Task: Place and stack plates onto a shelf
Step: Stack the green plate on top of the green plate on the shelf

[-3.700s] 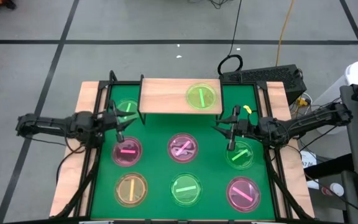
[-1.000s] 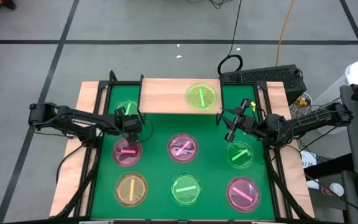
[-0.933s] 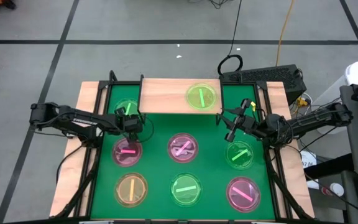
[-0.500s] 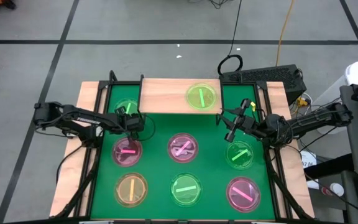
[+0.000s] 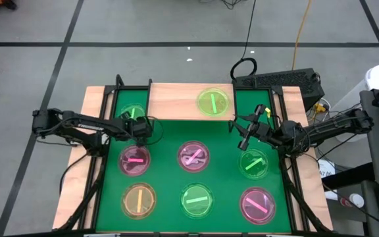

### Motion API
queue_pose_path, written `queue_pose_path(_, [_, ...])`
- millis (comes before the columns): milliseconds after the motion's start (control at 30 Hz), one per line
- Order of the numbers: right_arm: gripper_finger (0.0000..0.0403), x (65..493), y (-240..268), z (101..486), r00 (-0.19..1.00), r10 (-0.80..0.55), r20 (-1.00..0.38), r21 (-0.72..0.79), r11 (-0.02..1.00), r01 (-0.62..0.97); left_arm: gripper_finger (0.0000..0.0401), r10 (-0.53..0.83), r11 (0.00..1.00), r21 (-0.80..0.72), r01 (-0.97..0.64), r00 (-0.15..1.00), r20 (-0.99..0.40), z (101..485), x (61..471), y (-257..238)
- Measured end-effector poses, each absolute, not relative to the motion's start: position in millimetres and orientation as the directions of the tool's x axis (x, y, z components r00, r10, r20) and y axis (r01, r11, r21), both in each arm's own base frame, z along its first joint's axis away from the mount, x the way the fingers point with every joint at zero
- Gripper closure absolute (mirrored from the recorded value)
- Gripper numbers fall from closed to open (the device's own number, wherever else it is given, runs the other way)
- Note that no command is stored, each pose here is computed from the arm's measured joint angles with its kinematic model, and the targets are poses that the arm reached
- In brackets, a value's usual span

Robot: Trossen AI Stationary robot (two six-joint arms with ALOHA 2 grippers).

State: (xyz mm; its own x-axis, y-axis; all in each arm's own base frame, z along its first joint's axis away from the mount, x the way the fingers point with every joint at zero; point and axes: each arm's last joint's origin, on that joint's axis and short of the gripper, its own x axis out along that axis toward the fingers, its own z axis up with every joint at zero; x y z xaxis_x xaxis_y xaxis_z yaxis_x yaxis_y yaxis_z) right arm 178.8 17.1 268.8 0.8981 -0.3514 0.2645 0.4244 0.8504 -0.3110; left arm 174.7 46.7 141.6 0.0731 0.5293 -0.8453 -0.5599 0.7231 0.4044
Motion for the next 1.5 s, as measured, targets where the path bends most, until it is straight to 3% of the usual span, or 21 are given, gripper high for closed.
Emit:
queue_pose_path(200, [0.0302,178,17,270,0.895,-0.352,0.273,-0.3,0.853,0.427,0.0397,0.623,0.621,0.47,-0.628,0.032,-0.781,185,174,53])
queue_pose_path(700, [0.0302,178,17,271,0.892,-0.353,0.283,-0.293,0.853,0.431,0.0398,0.814,0.515,0.551,-0.656,0.173,-0.555,284,176,63])
queue_pose_path(1100, [0.0302,179,17,269,0.898,-0.352,0.264,-0.205,0.889,0.409,0.0398,0.805,0.567,0.654,-0.501,0.506,-0.31,337,235,74])
queue_pose_path(1333, [0.0302,178,20,269,0.904,-0.338,0.261,-0.188,0.901,0.391,0.0398,0.706,0.609,0.726,-0.319,0.635,-0.313,333,283,80])
queue_pose_path(1500, [0.0302,169,27,276,0.909,-0.295,0.294,-0.208,0.909,0.362,0.0398,0.681,0.582,0.792,-0.185,0.643,-0.35,328,317,82])
